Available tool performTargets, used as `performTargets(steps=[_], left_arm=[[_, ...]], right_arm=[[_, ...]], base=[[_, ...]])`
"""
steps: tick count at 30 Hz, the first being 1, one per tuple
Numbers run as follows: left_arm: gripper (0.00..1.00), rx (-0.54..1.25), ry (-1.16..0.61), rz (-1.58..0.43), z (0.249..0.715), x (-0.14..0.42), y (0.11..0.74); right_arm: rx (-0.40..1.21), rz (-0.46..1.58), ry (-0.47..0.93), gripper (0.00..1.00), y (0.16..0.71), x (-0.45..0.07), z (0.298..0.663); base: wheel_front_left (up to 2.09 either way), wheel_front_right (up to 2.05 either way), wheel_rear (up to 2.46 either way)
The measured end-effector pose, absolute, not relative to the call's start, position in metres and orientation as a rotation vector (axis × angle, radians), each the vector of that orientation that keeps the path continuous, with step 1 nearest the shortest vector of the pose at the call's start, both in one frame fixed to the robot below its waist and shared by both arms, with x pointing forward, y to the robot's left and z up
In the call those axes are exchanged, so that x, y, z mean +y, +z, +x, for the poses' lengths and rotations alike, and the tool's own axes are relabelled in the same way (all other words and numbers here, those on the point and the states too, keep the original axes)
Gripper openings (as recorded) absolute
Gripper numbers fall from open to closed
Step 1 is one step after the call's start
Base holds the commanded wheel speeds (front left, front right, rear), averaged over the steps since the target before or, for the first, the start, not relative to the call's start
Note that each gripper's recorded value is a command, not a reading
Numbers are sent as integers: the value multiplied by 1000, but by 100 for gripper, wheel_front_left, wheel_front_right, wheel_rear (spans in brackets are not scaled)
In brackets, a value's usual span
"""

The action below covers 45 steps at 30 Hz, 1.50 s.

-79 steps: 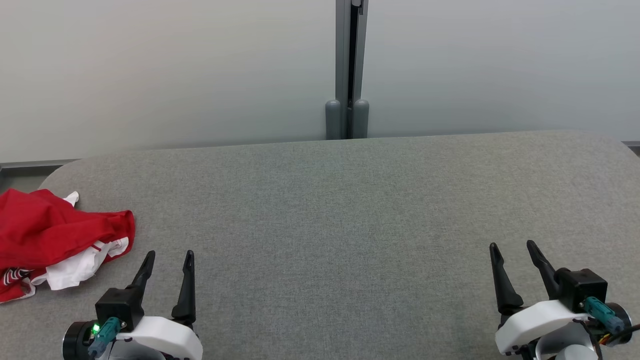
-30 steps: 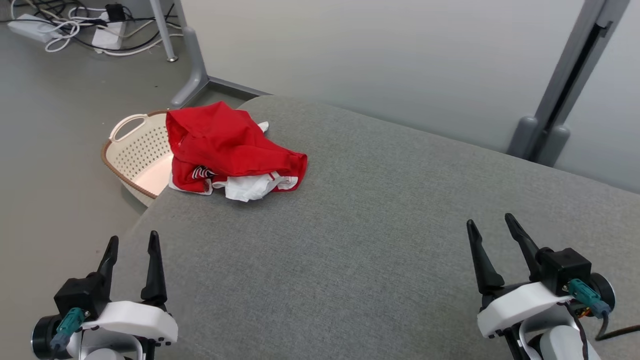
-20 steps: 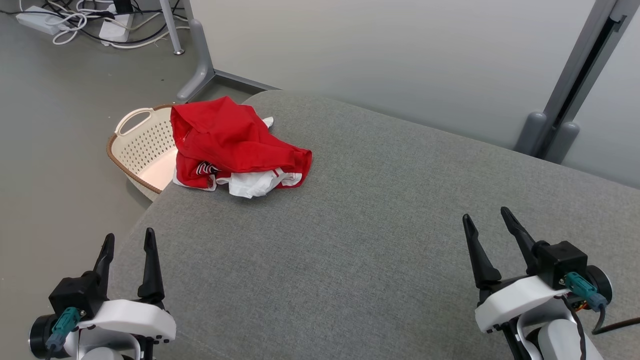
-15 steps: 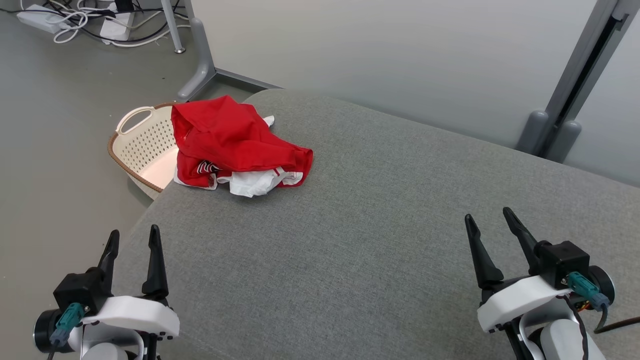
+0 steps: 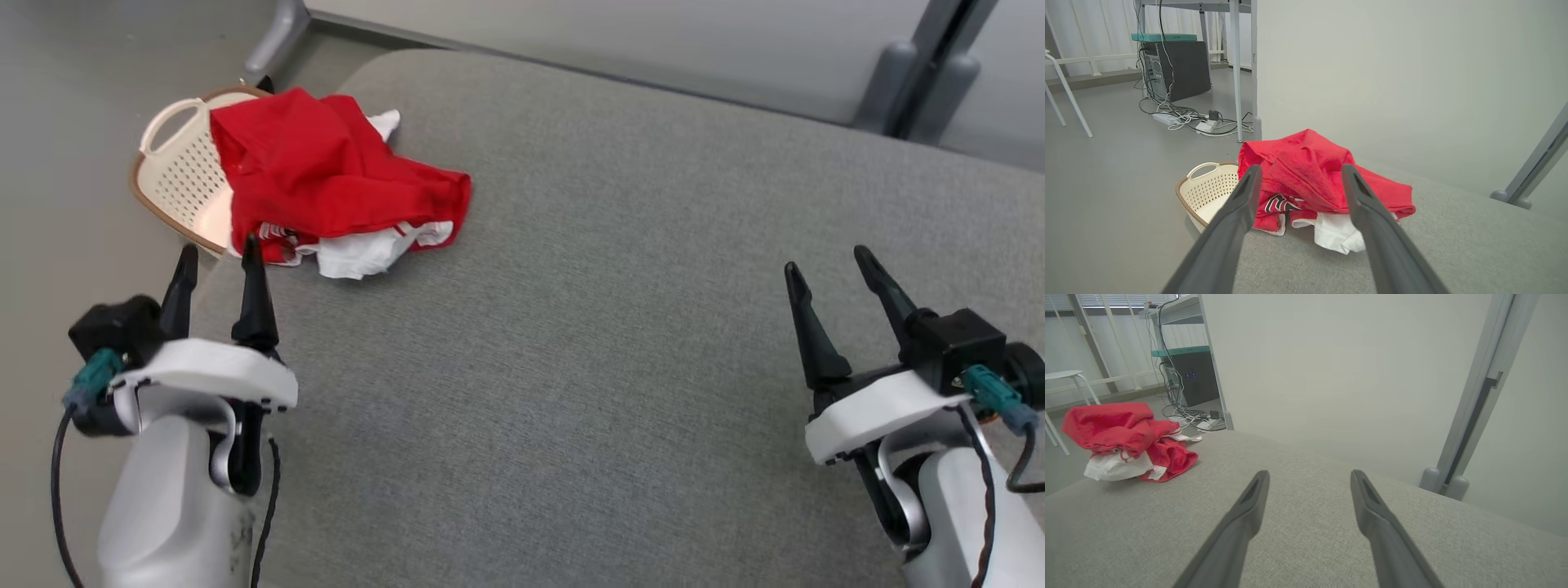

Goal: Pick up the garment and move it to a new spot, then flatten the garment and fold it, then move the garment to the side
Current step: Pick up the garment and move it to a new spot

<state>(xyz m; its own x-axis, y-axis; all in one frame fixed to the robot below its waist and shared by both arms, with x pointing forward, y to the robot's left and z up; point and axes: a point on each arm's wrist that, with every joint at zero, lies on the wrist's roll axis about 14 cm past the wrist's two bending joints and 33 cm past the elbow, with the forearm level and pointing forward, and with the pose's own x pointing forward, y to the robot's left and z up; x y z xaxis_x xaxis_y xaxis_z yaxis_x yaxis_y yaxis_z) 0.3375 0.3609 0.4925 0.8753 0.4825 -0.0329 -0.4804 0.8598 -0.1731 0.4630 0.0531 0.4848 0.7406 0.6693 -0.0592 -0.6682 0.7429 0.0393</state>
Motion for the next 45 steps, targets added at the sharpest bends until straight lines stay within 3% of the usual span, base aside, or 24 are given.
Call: performTargets(steps=[7, 16, 17, 18, 19, 26, 32, 45], left_arm=[[100, 134, 468, -250, 406, 355, 448], [100, 344, 502, -319, 431, 357, 383], [76, 356, 504, -326, 432, 356, 380], [35, 365, 503, -326, 432, 355, 378], [0, 370, 500, -317, 431, 357, 378], [0, 165, 450, -162, 452, 381, 450], [0, -7, 415, -94, 434, 371, 499], [0, -119, 183, -61, 384, 270, 526]], right_arm=[[122, 37, 659, 100, 452, 26, 493], [201, 38, 547, 100, 413, -20, 502], [203, 39, 539, 100, 411, -23, 503], [202, 40, 535, 100, 411, -24, 503], [200, 42, 534, 100, 411, -23, 503], [164, 48, 522, 100, 426, -24, 504], [130, 56, 489, 100, 443, -34, 493], [72, 70, 412, 100, 480, -61, 451]], base=[[0, 0, 0], [0, 0, 0], [0, 0, 0], [0, 0, 0], [0, 0, 0], [0, 0, 0], [0, 0, 0], [0, 0, 0]])
